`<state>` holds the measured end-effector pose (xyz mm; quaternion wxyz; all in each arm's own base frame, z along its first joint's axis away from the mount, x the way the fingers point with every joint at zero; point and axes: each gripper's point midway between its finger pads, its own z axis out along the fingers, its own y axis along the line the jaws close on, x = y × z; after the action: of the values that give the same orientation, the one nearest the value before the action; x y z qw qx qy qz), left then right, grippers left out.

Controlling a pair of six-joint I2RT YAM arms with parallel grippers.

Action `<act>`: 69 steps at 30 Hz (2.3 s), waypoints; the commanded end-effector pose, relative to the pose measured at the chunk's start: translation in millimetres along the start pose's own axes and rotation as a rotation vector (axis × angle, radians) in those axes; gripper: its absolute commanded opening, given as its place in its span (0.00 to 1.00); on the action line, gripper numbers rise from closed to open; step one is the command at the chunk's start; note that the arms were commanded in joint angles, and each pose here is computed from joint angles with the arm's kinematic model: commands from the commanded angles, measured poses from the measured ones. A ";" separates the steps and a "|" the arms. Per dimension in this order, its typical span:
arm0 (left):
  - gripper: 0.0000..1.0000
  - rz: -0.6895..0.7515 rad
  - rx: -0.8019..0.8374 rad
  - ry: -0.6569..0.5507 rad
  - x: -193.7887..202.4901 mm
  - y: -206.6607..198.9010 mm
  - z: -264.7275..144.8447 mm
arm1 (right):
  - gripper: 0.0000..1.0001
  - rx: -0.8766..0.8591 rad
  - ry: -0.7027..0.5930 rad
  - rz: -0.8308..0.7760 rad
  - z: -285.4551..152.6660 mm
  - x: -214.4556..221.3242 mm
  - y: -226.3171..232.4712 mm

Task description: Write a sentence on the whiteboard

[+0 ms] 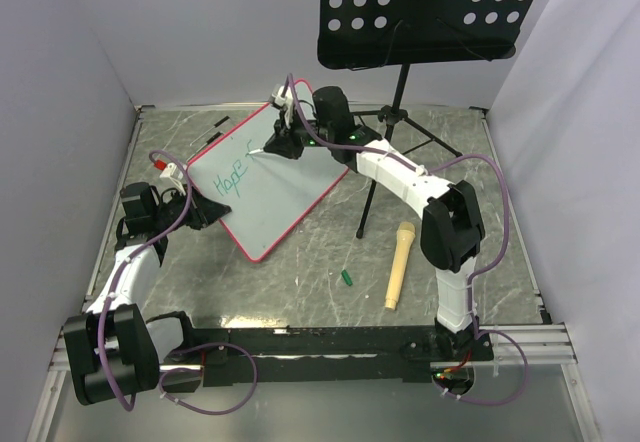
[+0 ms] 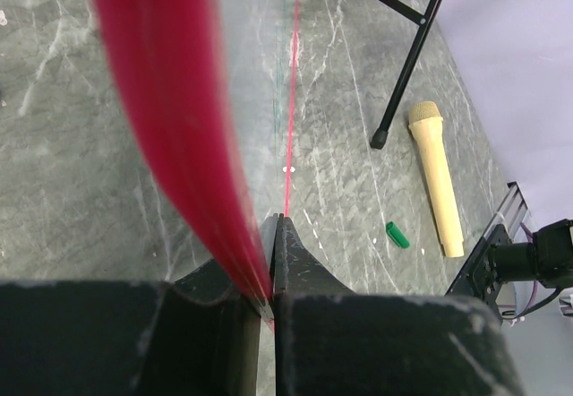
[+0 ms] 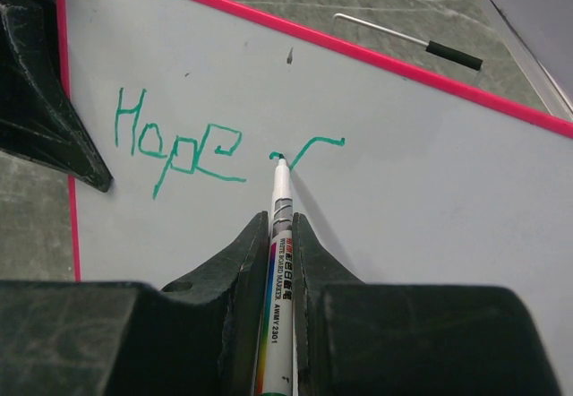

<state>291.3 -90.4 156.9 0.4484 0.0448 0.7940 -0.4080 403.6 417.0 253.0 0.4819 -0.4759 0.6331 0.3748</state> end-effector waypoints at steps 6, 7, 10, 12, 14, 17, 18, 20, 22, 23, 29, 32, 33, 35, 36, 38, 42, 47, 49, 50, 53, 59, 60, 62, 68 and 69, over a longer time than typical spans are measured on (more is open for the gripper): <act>0.01 0.149 0.004 -0.059 -28.6 -5.3 -0.1 | 0.00 0.088 -0.038 -0.041 -12.5 -18.0 -21.3; 0.01 0.150 0.006 -0.059 -28.7 -5.8 -0.3 | 0.00 0.091 -0.039 -0.041 -13.3 -18.8 -23.2; 0.01 0.150 0.004 -0.059 -28.8 -5.6 -0.2 | 0.00 0.098 -0.046 -0.043 -14.6 -22.4 -24.8; 0.01 0.152 0.007 -0.060 -29.0 -6.6 -0.2 | 0.00 0.097 -0.047 -0.039 -16.4 -23.5 -25.6; 0.01 0.150 0.006 -0.059 -28.7 -5.8 -0.3 | 0.00 0.085 -0.053 -0.034 -18.1 -25.6 -23.7; 0.01 0.152 0.009 -0.060 -29.1 -7.0 -0.2 | 0.00 0.031 -0.088 -0.031 -25.5 -36.2 -8.4; 0.01 0.152 0.009 -0.060 -29.1 -7.0 -0.2 | 0.00 0.024 -0.113 -0.046 -33.9 -49.7 -1.9; 0.01 0.152 0.008 -0.062 -29.4 -7.0 -0.2 | 0.00 0.000 -0.149 -0.055 -47.6 -67.4 10.5; 0.01 0.150 0.008 -0.061 -28.9 -6.6 -0.1 | 0.00 -0.030 -0.176 -0.055 -61.4 -79.4 14.1; 0.01 0.151 0.009 -0.063 -29.9 -7.3 -0.3 | 0.00 -0.042 -0.190 -0.039 -69.1 -87.0 16.6; 0.01 0.153 0.008 -0.066 -30.2 -7.6 -1.0 | 0.00 -0.102 -0.194 -0.019 -97.7 -86.8 0.7; 0.01 0.148 0.008 -0.061 -29.2 -6.9 -0.1 | 0.00 -0.111 -0.177 -0.021 -100.8 -78.4 -1.6; 0.01 0.146 0.009 -0.058 -28.6 -6.8 0.0 | 0.00 -0.109 -0.175 -0.021 -101.5 -76.7 -2.8; 0.01 0.145 0.007 -0.058 -29.1 -5.8 0.2 | 0.00 -0.107 -0.170 -0.023 -100.7 -73.3 -3.3; 0.01 0.141 0.008 -0.055 -28.2 -5.7 0.3 | 0.00 -0.111 -0.168 -0.021 -99.8 -72.8 -2.8; 0.01 0.143 0.008 -0.056 -28.7 -5.8 0.3 | 0.00 -0.121 -0.166 -0.011 -97.2 -71.7 -2.8; 0.01 0.145 0.008 -0.057 -28.9 -6.2 0.4 | 0.00 -0.136 -0.167 -0.003 -94.6 -70.2 0.0; 0.01 0.145 0.013 -0.055 -28.5 -6.2 0.5 | 0.00 -0.151 -0.157 -0.018 -87.0 -64.1 13.0; 0.01 0.143 0.012 -0.052 -27.9 -5.5 0.7 | 0.00 -0.155 -0.148 -0.035 -78.2 -58.7 24.5; 0.01 0.145 0.013 -0.051 -28.1 -5.6 0.8 | 0.00 -0.150 -0.151 -0.047 -75.0 -58.5 27.5; 0.01 0.142 0.013 -0.046 -26.8 -5.3 0.9 | 0.00 -0.144 -0.140 -0.064 -63.4 -52.0 37.1; 0.01 0.135 0.014 -0.042 -25.5 -4.0 1.6 | 0.00 -0.102 -0.115 -0.078 -40.2 -43.1 35.5; 0.01 0.134 0.014 -0.038 -25.0 -3.6 2.3 | 0.00 -0.092 -0.111 -0.082 -37.2 -40.9 33.1; 0.01 0.132 0.014 -0.037 -24.7 -3.6 2.3 | 0.00 -0.053 -0.112 -0.080 -32.0 -37.3 23.3; 0.01 0.129 0.013 -0.034 -24.2 -2.6 2.4 | 0.00 0.001 -0.100 -0.078 -23.3 -31.6 4.9; 0.01 0.129 0.012 -0.035 -24.3 -2.4 2.4 | 0.00 0.006 -0.098 -0.079 -22.1 -31.0 3.1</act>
<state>293.0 -90.7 157.6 0.4488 0.0522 0.7927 -0.4092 374.3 399.9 265.7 0.4798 -0.4824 0.6127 0.4022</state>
